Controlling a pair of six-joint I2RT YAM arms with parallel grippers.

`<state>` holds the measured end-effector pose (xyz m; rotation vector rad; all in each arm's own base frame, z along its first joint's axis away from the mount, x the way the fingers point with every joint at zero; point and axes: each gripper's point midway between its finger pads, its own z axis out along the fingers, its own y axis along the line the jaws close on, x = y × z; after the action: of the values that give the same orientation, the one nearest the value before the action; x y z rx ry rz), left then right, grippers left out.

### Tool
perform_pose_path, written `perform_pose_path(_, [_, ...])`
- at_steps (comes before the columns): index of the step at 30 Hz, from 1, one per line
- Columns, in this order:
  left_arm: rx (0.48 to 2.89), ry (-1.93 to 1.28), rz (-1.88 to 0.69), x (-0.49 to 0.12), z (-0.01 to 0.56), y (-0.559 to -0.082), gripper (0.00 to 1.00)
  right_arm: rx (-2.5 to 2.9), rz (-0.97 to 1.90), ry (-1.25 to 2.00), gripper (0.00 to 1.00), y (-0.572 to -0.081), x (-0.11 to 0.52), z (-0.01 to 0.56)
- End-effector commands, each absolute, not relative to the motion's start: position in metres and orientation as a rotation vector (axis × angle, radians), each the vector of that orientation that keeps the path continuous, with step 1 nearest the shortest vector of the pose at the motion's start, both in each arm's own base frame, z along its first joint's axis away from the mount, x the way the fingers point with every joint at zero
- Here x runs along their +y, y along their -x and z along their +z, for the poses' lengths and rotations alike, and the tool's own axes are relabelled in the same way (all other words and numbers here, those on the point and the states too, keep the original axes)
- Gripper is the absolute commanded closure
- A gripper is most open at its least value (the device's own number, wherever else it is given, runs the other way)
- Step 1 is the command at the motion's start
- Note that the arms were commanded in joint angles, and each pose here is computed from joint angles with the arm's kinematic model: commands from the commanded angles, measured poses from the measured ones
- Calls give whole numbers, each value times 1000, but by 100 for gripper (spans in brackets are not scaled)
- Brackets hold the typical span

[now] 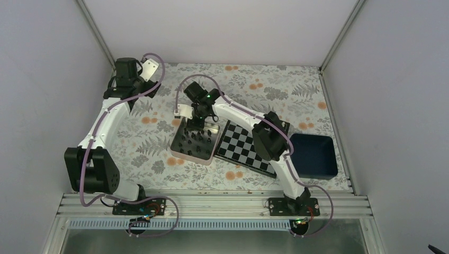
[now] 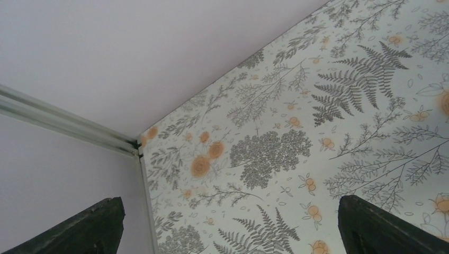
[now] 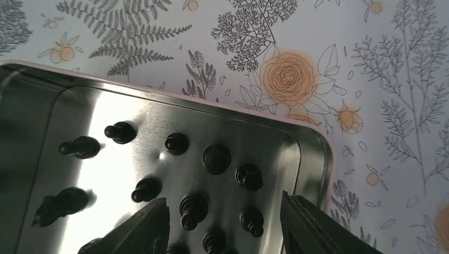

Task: Set up the chess pieces on the board
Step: Pick up the chess piece from the storage box.

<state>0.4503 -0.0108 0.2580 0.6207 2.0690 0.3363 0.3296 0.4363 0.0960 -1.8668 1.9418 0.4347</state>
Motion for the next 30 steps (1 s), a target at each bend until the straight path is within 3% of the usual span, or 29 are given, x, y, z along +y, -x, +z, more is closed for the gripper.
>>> perform_pose_path(1, [2024, -598, 275, -17, 261, -452, 0, 1906, 454, 1829, 46, -332, 459, 96])
perform_pose_path(30, [2050, -664, 159, -20, 232, -432, 0, 1946, 403, 1861, 66, -333, 468, 58])
